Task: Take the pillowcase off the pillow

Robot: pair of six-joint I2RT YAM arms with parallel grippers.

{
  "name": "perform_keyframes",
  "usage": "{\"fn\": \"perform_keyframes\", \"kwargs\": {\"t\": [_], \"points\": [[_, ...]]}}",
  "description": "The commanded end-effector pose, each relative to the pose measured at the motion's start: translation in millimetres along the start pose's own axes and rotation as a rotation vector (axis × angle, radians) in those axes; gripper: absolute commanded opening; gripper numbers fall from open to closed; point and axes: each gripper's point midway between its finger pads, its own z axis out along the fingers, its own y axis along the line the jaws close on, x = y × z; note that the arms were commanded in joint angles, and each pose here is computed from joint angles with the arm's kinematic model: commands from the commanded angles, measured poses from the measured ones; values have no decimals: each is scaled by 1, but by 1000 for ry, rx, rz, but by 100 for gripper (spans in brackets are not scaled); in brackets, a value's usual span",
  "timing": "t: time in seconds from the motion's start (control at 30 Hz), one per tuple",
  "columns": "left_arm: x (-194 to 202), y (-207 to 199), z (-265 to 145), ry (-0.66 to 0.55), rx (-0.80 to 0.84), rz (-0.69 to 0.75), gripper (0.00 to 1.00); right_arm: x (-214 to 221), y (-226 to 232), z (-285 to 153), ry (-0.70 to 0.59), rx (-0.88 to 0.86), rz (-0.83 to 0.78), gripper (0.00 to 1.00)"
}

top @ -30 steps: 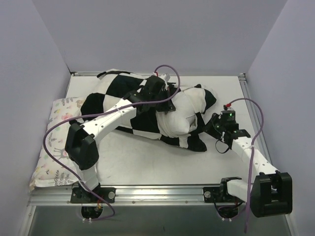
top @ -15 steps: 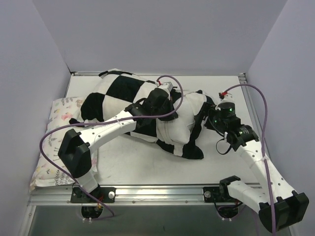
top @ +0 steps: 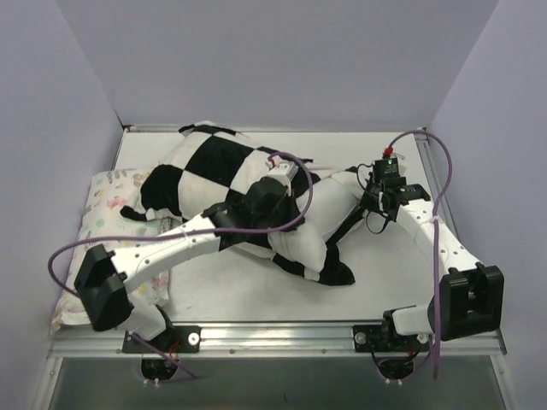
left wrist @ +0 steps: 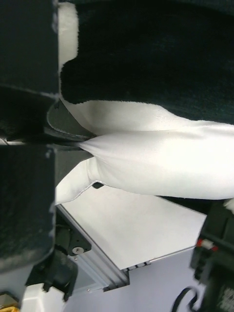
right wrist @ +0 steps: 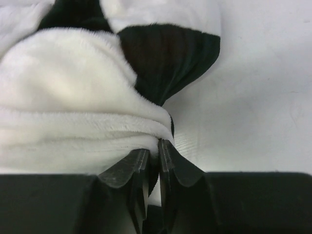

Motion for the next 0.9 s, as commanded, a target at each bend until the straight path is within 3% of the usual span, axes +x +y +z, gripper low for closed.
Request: {"fn": "perform_keyframes", "kwargs": {"t": [0.0,0.1,0.43,0.6,0.7,0.77,0.8,0.87], "points": [[-23,-19,-55,-100,91,14,0,-34,-31,13,-64,129,85,12],[-16,-18,-78,-121,115,19,0,-35,-41,32,-36,140,151,7],[-7,-7,-133,-170,144,-3,0,-58,-24,71,26,-9,296,5],[-32,-18,-140,-273,181,-25,0,-58,25,69,77,-266,312,7],[-57,-44,-130,-335,242,-25,0,-57,33,60,80,-315,304,16],[-75,-60,-124,-380,273,-20,0,-60,31,49,62,-327,306,32],[-87,-69,-114,-398,272,-13,0,-63,27,44,54,-328,314,49],[-103,-81,-108,-439,285,-20,0,-70,13,29,33,-320,351,62]]}}
